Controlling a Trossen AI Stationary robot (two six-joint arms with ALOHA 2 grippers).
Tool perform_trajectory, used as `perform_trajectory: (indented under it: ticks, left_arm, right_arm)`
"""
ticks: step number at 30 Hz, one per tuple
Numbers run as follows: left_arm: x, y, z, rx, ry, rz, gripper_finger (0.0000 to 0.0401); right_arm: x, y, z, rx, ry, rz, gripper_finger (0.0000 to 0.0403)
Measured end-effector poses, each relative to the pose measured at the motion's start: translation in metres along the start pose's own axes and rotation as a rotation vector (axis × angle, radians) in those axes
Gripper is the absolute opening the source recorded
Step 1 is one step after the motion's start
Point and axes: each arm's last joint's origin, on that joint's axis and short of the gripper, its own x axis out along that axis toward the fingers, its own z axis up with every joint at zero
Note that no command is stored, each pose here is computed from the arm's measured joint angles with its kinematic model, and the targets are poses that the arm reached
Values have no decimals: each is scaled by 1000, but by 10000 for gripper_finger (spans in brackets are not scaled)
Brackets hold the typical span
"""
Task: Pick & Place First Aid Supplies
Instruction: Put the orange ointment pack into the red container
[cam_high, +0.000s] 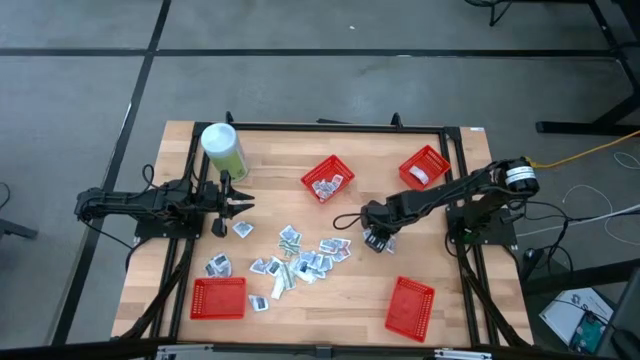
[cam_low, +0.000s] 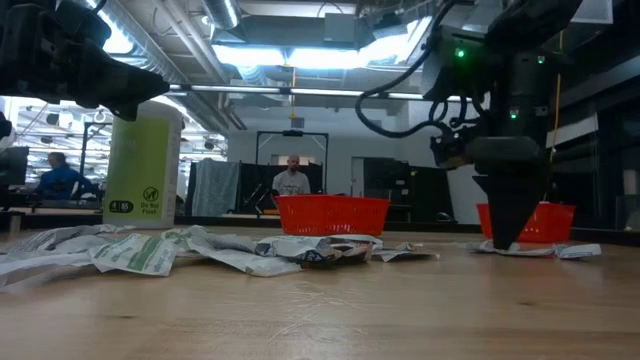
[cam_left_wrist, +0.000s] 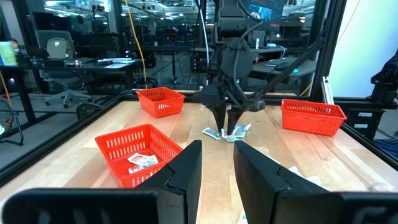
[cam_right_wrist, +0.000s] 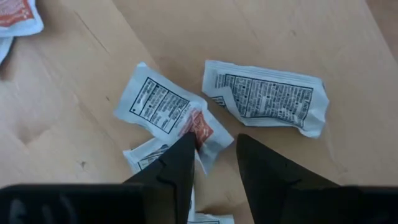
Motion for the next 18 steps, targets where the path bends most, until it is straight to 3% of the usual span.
perform_trajectory:
  ticks: [6, 14, 18]
  left_arm:
    - [0, 0, 0, 0, 0, 0, 88]
    - [0, 0, 0, 0, 0, 0, 88]
    - [0, 0, 0, 0, 0, 0, 88]
  right_arm:
    - [-2, 0, 0, -19, -9, 4, 114]
    - [-5, 1, 1, -47, -32, 19, 19]
    - [-5, 1, 1, -50, -32, 20, 12]
